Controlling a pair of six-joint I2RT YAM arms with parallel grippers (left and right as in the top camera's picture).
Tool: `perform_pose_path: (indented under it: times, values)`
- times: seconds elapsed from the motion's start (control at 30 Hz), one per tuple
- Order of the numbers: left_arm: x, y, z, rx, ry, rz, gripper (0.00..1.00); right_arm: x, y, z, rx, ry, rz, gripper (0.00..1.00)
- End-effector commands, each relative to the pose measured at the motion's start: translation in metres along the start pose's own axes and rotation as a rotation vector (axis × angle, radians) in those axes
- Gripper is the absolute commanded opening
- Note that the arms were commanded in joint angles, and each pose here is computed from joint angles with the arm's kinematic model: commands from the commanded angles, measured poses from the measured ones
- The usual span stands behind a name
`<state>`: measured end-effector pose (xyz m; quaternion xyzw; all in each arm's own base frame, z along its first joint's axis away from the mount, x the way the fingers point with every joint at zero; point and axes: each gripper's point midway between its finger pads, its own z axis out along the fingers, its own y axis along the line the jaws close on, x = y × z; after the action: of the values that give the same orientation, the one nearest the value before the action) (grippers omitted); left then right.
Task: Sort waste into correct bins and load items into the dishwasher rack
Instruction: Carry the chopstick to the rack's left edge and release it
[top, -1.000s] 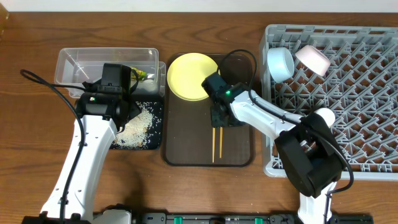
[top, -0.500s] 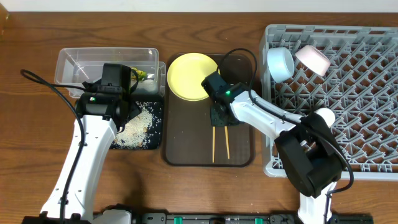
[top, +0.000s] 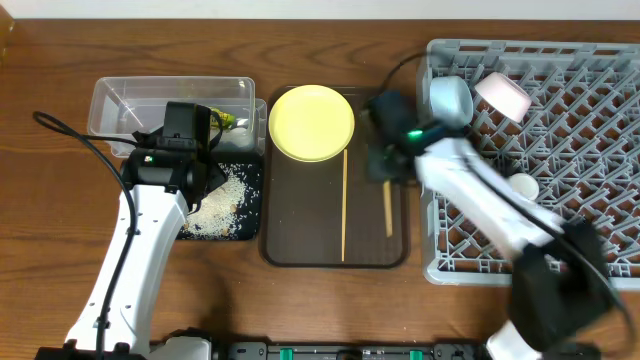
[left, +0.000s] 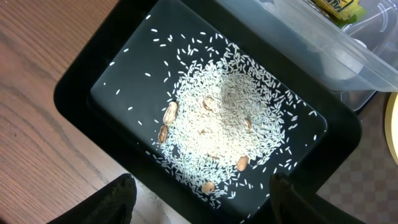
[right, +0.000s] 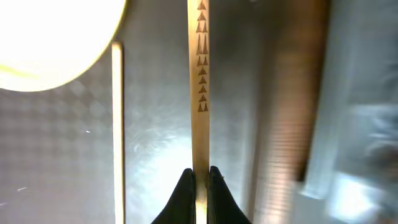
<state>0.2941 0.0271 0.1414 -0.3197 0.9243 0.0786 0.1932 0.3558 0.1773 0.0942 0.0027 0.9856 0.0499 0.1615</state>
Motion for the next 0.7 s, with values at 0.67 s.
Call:
perform_pose_path:
  times: [0.67]
  values:
    - [-0.005, -0.001, -0.001, 0.004, -0.014, -0.025, 0.72, 0.022, -0.109, -0.022, 0.108, 0.048, 0.060, 0.01]
